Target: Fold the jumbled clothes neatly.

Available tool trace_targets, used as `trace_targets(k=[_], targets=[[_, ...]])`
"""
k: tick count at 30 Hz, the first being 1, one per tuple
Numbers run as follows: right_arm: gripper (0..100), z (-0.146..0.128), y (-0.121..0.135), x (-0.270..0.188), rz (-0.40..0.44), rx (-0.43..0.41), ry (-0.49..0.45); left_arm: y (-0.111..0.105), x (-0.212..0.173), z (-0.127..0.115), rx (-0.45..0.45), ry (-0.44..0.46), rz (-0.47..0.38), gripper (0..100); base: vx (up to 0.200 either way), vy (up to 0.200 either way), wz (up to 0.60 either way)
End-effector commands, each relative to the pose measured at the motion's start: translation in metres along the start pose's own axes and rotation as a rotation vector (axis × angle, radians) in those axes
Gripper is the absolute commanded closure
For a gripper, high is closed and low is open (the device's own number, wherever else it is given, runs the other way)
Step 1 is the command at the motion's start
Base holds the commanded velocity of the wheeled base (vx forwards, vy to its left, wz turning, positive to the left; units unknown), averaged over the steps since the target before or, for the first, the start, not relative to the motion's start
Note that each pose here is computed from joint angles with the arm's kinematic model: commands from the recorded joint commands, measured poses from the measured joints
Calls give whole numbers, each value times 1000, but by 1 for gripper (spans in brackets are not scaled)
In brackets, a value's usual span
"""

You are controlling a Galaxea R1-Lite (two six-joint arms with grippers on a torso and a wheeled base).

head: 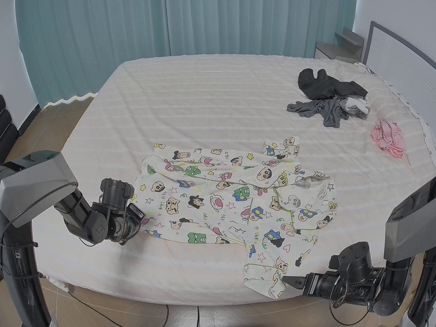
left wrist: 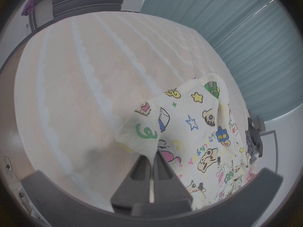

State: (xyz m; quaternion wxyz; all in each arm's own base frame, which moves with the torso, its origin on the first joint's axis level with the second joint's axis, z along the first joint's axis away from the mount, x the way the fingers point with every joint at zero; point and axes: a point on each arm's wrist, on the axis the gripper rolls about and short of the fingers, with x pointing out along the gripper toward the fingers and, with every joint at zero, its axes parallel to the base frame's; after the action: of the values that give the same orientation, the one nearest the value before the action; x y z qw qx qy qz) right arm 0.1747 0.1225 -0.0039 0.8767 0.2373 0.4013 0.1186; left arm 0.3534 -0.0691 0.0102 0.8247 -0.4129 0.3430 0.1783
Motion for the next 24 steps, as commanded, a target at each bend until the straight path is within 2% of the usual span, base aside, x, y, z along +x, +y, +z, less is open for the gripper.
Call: trace_targets(k=[1,4,5,13,17,20,24], targets=[[0,-7,-10,8,-34,-49,43,-1,-22,17,-21,-34,-16,100,0,0,0],[0,-7,-9,10,-21,-62,44,-1,-27,19,-18,-35,-15,100,0,0,0],[0,-9,-10,14,10,-99,77,0,-39,28,-1,-50,-13,100,0,0,0],[0,-1,0,39,43,-165,55,4,-64,39,31,-75,-16,100,0,0,0],[0,19,4,48,48,-138,9,3,-65,45,31,-87,-21,100,0,0,0],[0,27,1,53,41,-118,30,4,-63,44,31,-84,-17,100,0,0,0],[0,34,1,56,76,-103,39,4,-63,45,31,-83,-20,100,0,0,0]])
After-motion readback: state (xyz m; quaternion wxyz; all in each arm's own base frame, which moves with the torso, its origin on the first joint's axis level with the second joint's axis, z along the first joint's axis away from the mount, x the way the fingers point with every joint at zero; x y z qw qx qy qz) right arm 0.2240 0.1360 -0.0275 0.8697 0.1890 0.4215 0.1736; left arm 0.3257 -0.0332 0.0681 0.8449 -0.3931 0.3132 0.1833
